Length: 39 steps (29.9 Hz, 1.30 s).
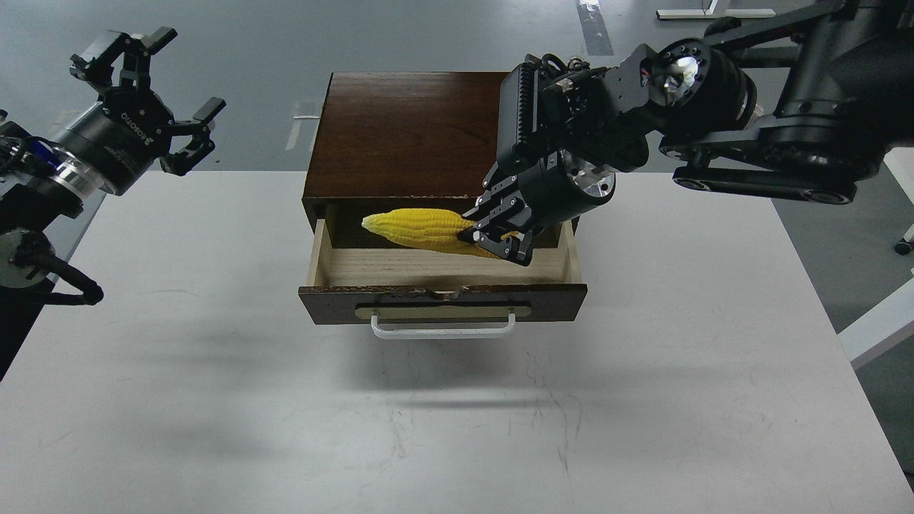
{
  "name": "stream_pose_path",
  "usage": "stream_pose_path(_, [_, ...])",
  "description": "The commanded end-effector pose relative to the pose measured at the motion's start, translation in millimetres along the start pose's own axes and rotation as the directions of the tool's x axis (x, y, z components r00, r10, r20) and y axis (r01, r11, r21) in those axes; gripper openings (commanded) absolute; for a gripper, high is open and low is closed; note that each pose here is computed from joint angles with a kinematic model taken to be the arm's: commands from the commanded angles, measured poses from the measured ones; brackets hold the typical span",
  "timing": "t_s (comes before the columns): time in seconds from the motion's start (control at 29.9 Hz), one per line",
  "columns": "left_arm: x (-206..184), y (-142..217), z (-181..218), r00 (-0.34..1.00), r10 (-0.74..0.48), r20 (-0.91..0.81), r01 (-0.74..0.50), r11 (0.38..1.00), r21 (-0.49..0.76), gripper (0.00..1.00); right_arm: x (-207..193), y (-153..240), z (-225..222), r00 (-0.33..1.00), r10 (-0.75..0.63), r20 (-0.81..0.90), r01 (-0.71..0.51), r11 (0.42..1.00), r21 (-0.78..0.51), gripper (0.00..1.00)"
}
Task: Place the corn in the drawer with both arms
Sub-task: 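Lift the corn cob and carry it over the open drawer, then lower the corn cob into the drawer and open the right gripper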
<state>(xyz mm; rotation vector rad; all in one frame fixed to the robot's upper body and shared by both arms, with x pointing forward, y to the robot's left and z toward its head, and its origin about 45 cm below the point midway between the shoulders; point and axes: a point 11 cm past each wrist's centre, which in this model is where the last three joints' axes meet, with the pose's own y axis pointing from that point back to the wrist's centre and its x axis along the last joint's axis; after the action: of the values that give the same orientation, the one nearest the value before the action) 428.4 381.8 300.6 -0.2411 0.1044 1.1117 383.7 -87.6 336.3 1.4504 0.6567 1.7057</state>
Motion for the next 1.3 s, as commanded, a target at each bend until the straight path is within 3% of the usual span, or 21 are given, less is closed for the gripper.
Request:
stream_pose_path(0.0, [1,0,3,1.000,0.003,0.001,-0.003,1.000,-0.008,0.98,-7,-9,-3,1.000,-0.010,0.013,0.010,1.000,0.016,0.05])
stream_pose_path(0.13, [1,0,4,1.000,0.003,0.000,-0.003,1.000,-0.011,0.98,-11,-17,-6,1.000,-0.018,0.019,0.018,0.999,0.028,0.08])
stream_pose_path(0.4, [0,-1,3,1.000,0.001,-0.002,-0.001,1.000,-0.011,0.98,-20,-21,-5,0.999,-0.041,0.025,0.040,0.999,0.029,0.28])
stream_pose_path(0.77, [1,-1,4,1.000,0.004,-0.001,-0.004,1.000,-0.014,0.98,-32,-29,-11,0.997,-0.065,0.039,0.063,0.997,0.050,0.34])
stream_pose_path(0.97, [2,0,5,1.000,0.006,0.002,-0.006,1.000,-0.015,0.98,-32,-29,-9,0.997,-0.065,0.040,0.063,0.997,0.044,0.51])
stream_pose_path(1.27, [2,-1,7,1.000,0.007,0.001,-0.007,1.000,-0.021,0.98,-33,-29,-9,0.997,-0.064,0.043,0.062,0.997,0.043,0.58])
